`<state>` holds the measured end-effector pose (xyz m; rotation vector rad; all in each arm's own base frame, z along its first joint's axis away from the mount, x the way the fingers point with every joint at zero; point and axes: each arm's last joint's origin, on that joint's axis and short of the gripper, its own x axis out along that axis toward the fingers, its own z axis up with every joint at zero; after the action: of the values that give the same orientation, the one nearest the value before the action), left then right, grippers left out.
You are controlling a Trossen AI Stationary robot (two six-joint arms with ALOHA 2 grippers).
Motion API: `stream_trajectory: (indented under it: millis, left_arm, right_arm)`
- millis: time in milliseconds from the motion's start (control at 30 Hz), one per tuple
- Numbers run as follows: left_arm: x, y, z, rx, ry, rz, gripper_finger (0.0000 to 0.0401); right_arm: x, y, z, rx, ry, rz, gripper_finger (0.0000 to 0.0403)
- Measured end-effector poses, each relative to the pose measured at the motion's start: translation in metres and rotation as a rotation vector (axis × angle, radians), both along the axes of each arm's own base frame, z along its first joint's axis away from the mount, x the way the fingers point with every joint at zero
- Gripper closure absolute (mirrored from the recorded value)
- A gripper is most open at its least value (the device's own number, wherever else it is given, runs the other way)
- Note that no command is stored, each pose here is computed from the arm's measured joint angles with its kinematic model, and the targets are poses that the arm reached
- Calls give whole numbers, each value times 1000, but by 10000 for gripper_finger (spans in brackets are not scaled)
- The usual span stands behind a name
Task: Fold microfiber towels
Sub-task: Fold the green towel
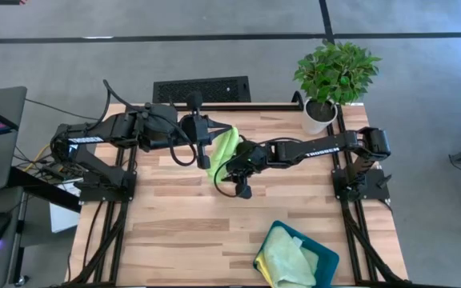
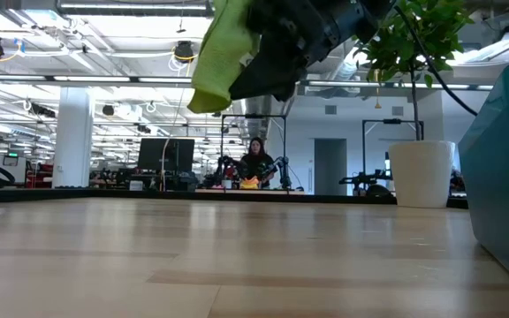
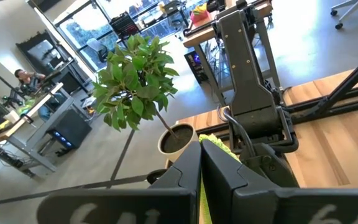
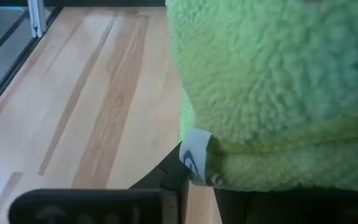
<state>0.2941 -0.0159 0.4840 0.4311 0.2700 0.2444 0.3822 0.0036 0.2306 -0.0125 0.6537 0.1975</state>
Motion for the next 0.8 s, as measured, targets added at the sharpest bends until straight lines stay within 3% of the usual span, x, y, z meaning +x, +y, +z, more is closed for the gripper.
stream_trajectory:
  millis: [100, 567, 667, 800]
  left_arm:
    - [0, 0, 0, -3, -3, 1, 401]
    - [7, -5, -3, -11, -6, -13, 401]
    - [8, -5, -4, -4, 2, -12, 401]
    - [11, -4, -6, 1, 4, 3, 401]
  right_arm:
    - [0, 0, 0, 36, 8, -28, 319]
    - [5, 0, 7, 0, -86, -1, 265]
    - [5, 0, 7, 4, -85, -3, 280]
    - [5, 0, 7, 33, -77, -24, 339]
